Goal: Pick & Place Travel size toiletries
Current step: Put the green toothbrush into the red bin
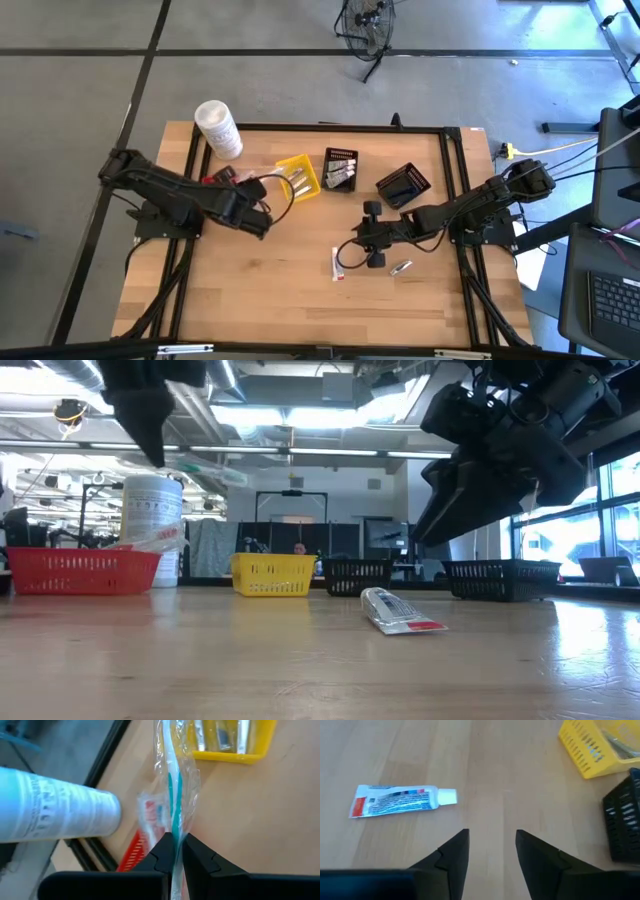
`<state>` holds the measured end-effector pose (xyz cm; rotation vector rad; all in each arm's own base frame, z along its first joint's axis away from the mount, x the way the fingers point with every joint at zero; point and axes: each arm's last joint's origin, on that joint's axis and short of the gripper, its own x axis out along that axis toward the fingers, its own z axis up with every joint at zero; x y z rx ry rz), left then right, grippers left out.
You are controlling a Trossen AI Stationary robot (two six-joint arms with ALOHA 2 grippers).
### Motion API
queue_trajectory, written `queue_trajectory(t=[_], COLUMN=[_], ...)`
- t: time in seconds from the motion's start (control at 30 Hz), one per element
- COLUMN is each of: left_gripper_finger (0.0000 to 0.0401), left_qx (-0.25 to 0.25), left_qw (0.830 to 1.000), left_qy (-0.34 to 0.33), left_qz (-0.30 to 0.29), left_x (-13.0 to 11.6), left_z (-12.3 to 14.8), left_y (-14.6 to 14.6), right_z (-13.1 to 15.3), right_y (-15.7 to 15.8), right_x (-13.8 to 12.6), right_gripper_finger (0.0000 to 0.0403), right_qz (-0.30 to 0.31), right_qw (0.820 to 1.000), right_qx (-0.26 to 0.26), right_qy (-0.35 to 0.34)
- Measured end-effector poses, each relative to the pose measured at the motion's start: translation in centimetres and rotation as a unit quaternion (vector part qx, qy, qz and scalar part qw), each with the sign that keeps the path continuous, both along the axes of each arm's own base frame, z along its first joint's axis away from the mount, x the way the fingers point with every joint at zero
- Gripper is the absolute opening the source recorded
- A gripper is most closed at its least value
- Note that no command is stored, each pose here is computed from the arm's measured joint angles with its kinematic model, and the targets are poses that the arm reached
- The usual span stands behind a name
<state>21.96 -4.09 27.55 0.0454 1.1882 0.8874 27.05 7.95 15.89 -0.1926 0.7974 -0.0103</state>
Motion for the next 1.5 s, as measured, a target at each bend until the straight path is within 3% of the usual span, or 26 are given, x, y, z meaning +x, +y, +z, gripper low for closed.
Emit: queue_trajectory(t=[0.23,0.43,0.57,0.67,0.83,1.0,1.17,1.3,1.5], left_gripper_finger=[0.0018,0.0018,0.0018,0.0018,0.0018,0.0018,0.0017,0.0017,0.0018], left_qx=[0.024,0.006,0.007,0.001,-0.03,0.0,0.014,-0.005,-0.001], left_qw=[0.999,0.997,0.998,1.0,0.998,0.995,0.994,0.992,0.985], left_qy=[0.019,0.013,-0.017,-0.025,-0.046,-0.085,-0.086,-0.087,-0.139], left_qz=[0.035,0.074,0.06,0.017,-0.023,0.051,0.069,0.086,0.102], left_x=[-3.0,-6.7,-8.8,-9.8,-9.6,-10.1,-10.5,-10.9,-10.9], left_z=[-3.5,-5.5,-6.0,-6.9,-8.1,-9.4,-10.8,-12.7,-14.2], left_y=[0.1,0.7,1.0,1.1,0.9,1.5,2.1,2.5,2.7], right_z=[0.0,0.0,0.0,0.0,0.0,0.1,0.1,0.1,0.1], right_y=[0.1,0.1,0.1,0.1,0.1,0.1,0.1,0.1,0.1], right_x=[0.0,0.0,0.0,0.0,0.0,0.1,0.1,0.2,0.2], right_gripper_finger=[0.0146,0.0137,0.0138,0.0142,0.015,0.0157,0.0162,0.0161,0.0149], right_qz=[0.007,0.017,0.017,0.017,0.017,0.018,0.02,0.021,0.026], right_qw=[1.0,1.0,1.0,1.0,1.0,1.0,1.0,1.0,1.0], right_qx=[0.009,0.002,0.002,0.002,0.002,0.002,0.002,0.001,-0.005], right_qy=[0.003,0.003,0.002,0.002,0.0,-0.003,-0.006,-0.006,-0.007])
